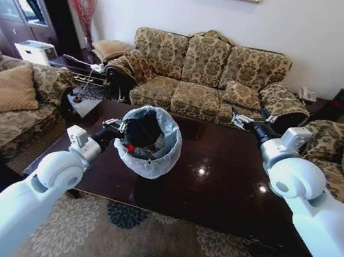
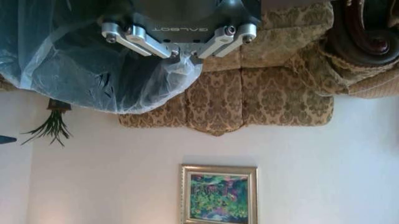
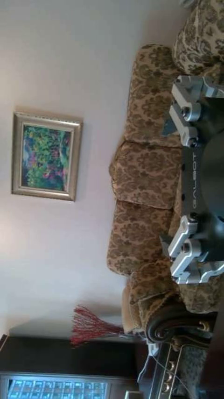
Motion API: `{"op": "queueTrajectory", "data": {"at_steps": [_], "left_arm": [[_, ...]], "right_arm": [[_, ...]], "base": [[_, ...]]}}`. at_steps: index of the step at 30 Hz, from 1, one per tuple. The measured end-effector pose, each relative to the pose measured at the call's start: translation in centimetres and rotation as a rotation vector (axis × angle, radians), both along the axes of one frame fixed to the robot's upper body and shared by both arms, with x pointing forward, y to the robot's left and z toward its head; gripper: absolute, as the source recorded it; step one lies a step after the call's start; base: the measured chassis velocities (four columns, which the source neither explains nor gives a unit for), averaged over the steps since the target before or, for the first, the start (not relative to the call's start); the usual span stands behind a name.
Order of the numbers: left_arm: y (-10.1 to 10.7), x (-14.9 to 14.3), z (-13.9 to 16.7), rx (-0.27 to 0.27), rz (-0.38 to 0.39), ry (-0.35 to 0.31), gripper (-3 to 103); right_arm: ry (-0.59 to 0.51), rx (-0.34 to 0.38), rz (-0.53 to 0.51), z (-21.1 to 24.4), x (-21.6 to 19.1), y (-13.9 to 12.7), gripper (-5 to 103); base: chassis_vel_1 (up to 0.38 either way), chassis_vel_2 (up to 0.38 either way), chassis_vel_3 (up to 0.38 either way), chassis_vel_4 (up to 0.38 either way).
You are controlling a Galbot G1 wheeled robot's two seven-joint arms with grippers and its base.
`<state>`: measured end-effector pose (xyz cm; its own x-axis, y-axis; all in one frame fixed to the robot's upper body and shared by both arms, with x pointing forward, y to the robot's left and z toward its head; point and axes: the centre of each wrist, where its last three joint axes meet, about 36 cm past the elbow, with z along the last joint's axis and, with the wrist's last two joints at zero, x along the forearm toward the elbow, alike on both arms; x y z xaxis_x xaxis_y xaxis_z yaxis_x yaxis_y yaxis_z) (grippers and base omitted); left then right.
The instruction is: Move to the front of the table and place the trash on the table into the trash bin.
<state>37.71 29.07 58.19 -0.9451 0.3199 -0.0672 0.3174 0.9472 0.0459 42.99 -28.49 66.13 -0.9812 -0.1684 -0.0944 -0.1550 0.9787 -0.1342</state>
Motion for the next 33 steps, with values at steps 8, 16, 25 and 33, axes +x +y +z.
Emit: {"op": "queueTrajectory", "data": {"at_steps": [8,16,25,33], "left_arm": [[0.0,0.0,0.0,0.001,0.003,0.000,4],[0.0,0.0,0.0,0.001,0.001,0.001,4],[0.0,0.0,0.0,0.001,0.002,0.001,4],[0.0,0.0,0.0,0.001,0.002,0.001,4]], "right_arm": [[0.000,0.000,0.001,0.0,0.0,0.0,100],[-0.001,0.000,0.001,0.0,0.0,0.0,100],[-0.001,0.000,0.001,0.0,0.0,0.0,100],[-0.061,-0.057,-0.076,0.6,-1.3,-0.5,100]], "base": [[0.008,0.006,-0.001,0.002],[0.000,0.000,0.000,0.000],[0.000,0.000,0.000,0.000],[0.000,0.000,0.000,0.000]]}}
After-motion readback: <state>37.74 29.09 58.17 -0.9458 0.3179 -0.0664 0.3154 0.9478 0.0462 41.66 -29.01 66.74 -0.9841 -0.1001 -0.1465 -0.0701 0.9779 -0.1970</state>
